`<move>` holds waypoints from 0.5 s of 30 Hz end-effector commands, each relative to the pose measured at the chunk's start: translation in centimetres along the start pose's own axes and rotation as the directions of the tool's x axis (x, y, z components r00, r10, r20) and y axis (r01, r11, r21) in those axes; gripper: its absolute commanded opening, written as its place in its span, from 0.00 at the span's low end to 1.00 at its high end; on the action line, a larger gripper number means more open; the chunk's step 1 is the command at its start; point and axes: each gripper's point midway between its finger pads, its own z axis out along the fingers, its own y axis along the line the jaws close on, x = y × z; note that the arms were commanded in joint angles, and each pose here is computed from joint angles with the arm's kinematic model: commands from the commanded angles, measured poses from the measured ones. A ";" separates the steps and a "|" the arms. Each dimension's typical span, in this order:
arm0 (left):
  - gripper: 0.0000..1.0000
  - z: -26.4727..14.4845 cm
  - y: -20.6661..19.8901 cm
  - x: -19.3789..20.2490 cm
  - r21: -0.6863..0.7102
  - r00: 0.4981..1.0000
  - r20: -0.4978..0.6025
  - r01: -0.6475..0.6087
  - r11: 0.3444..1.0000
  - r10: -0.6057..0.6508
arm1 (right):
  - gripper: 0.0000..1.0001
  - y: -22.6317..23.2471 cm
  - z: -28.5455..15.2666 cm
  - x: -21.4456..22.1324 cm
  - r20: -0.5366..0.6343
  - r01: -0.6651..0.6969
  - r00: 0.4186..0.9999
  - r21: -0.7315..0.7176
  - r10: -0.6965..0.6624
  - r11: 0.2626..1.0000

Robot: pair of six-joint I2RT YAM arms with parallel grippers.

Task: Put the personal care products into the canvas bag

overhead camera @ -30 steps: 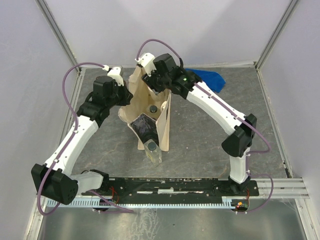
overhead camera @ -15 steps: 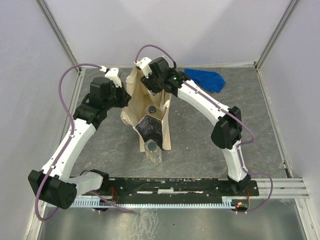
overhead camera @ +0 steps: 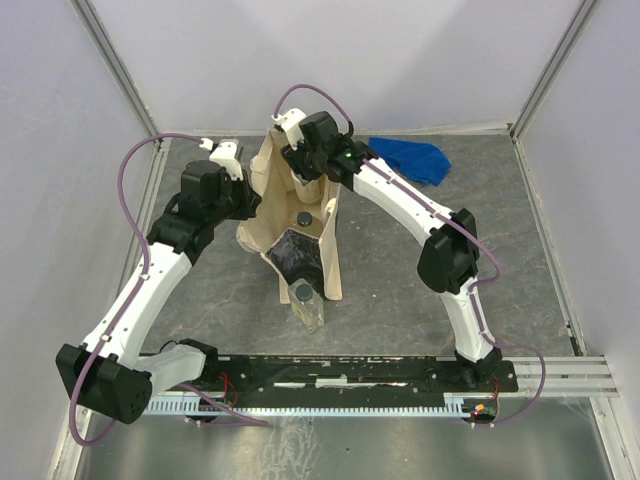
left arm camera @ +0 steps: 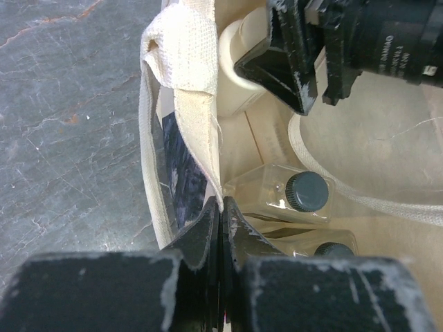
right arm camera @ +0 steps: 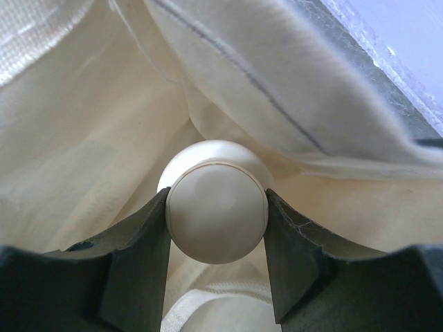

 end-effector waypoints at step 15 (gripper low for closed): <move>0.03 0.4 -0.7 -0.6 0.032 1.000 0.024 -0.018 0.999 0.017 | 0.32 -0.9 1.1 0.0 0.039 -0.015 0.999 0.046 0.013 0.999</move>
